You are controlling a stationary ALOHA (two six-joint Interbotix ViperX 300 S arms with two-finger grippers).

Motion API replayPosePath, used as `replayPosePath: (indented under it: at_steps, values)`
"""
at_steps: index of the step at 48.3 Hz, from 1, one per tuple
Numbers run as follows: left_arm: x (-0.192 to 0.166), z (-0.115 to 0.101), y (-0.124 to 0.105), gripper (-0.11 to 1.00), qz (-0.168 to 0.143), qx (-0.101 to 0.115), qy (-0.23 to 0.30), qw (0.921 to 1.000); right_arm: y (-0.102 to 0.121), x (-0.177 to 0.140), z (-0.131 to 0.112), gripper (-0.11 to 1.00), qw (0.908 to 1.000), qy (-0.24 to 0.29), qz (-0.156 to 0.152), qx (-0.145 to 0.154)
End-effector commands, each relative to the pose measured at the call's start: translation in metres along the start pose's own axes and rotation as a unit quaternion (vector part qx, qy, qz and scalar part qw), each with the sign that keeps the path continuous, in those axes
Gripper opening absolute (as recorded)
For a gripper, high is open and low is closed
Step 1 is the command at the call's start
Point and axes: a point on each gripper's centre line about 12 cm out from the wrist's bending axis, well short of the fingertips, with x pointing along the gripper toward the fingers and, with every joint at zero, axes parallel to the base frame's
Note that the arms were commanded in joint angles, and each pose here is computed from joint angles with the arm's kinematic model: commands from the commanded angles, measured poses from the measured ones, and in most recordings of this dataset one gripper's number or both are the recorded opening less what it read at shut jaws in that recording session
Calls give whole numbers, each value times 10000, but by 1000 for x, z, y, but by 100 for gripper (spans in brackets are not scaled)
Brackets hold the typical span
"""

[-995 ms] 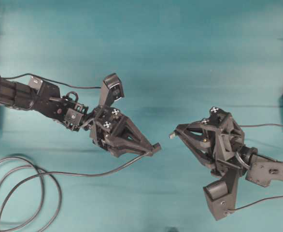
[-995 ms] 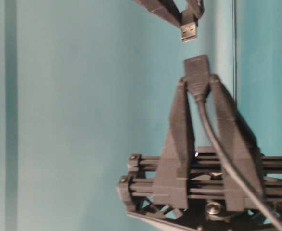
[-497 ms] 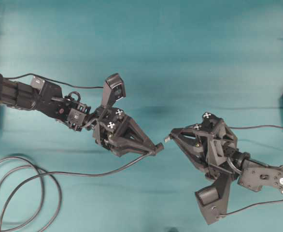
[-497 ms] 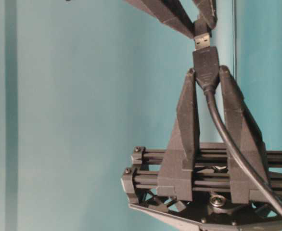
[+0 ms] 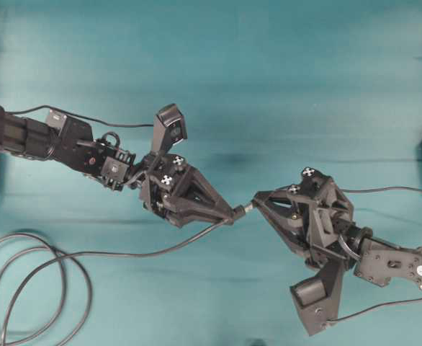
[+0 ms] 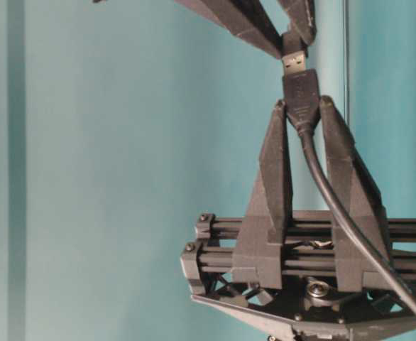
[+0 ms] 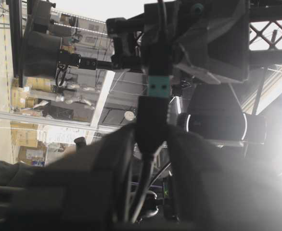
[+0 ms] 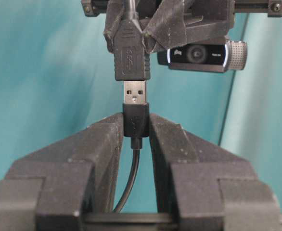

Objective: Insert the USB using both arms.
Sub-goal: 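Bring the socket and plug together between the grippers, aligning tips, then push the male plug into the female socket with both grippers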

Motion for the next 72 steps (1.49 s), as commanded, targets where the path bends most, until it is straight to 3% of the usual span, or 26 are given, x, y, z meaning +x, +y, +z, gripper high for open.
replayPosePath:
  at_steps: [1,55,72]
  values:
    - [4,3,-10,23,-163,-11,11,9999,-9,-4,9,22,9998,-125,-83,113]
    - [6,16,-18,23,-236,81,-122,9996,-4,0,12,22,9999,-134,-34,80]
    - [5,22,-11,22,15,74,-291,9995,-5,-1,12,22,9999,-125,-53,84]
